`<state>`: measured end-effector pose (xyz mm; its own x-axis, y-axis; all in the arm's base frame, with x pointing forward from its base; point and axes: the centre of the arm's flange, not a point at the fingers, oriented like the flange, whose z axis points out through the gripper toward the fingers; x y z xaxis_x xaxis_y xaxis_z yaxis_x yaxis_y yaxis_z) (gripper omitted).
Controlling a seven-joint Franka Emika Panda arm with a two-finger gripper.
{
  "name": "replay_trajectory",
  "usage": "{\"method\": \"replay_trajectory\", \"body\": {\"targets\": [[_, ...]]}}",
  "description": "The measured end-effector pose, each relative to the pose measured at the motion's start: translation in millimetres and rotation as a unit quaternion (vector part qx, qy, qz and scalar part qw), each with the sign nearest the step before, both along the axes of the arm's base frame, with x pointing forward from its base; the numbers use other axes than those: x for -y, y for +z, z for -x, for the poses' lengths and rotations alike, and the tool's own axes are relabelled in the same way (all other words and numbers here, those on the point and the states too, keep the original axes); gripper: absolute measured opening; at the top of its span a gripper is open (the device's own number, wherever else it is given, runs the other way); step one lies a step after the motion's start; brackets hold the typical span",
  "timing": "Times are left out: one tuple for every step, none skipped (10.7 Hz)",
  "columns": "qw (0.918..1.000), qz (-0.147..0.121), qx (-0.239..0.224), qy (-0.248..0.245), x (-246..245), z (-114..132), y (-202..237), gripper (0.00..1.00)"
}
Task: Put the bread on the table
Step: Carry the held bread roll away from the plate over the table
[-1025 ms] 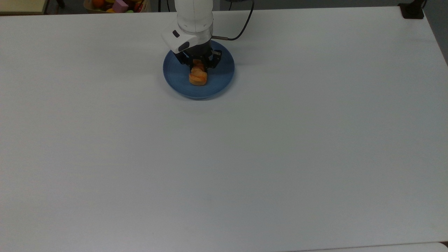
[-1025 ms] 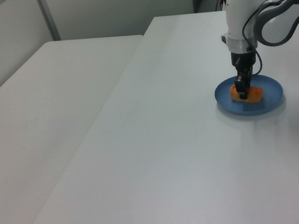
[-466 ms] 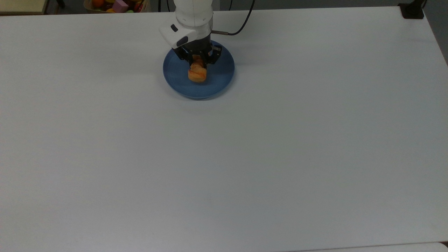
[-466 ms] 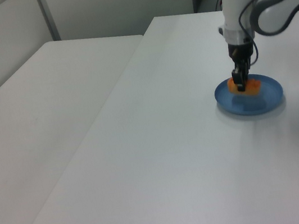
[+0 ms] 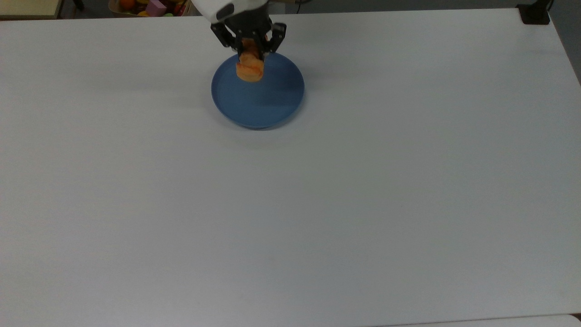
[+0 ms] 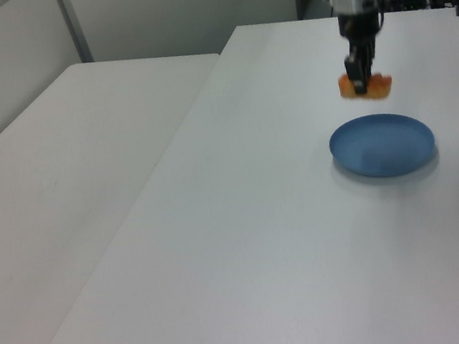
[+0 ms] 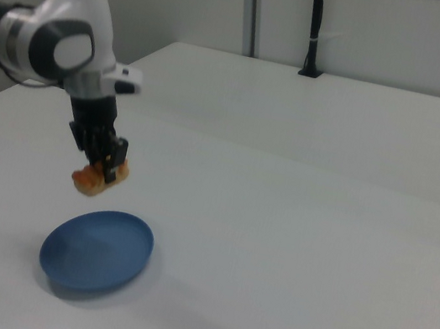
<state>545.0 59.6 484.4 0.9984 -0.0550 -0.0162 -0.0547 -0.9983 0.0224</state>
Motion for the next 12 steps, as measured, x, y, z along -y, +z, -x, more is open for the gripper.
{"method": "replay_trajectory", "body": {"targets": [[0.9999,-0.001,0.003,0.011,2,-3,28,0.41],[0.9998,-0.001,0.006,0.020,4,-5,53,0.41],[0.9995,-0.002,0.017,0.026,7,-7,79,0.41],[0.9993,-0.002,0.025,0.026,10,-9,90,0.41],[0.9992,-0.002,0.032,0.025,12,-13,96,0.41],[0.9991,-0.002,0.036,0.023,12,-21,99,0.41],[0.9990,0.000,0.037,0.023,11,-29,97,0.41],[0.9991,0.001,0.036,0.023,9,-39,93,0.41],[0.9992,0.003,0.033,0.024,8,-49,86,0.41],[0.9992,0.004,0.030,0.024,6,-58,79,0.41],[0.9990,0.005,0.036,0.026,2,-69,74,0.41],[0.9983,0.005,0.049,0.030,-4,-82,68,0.41]]}}
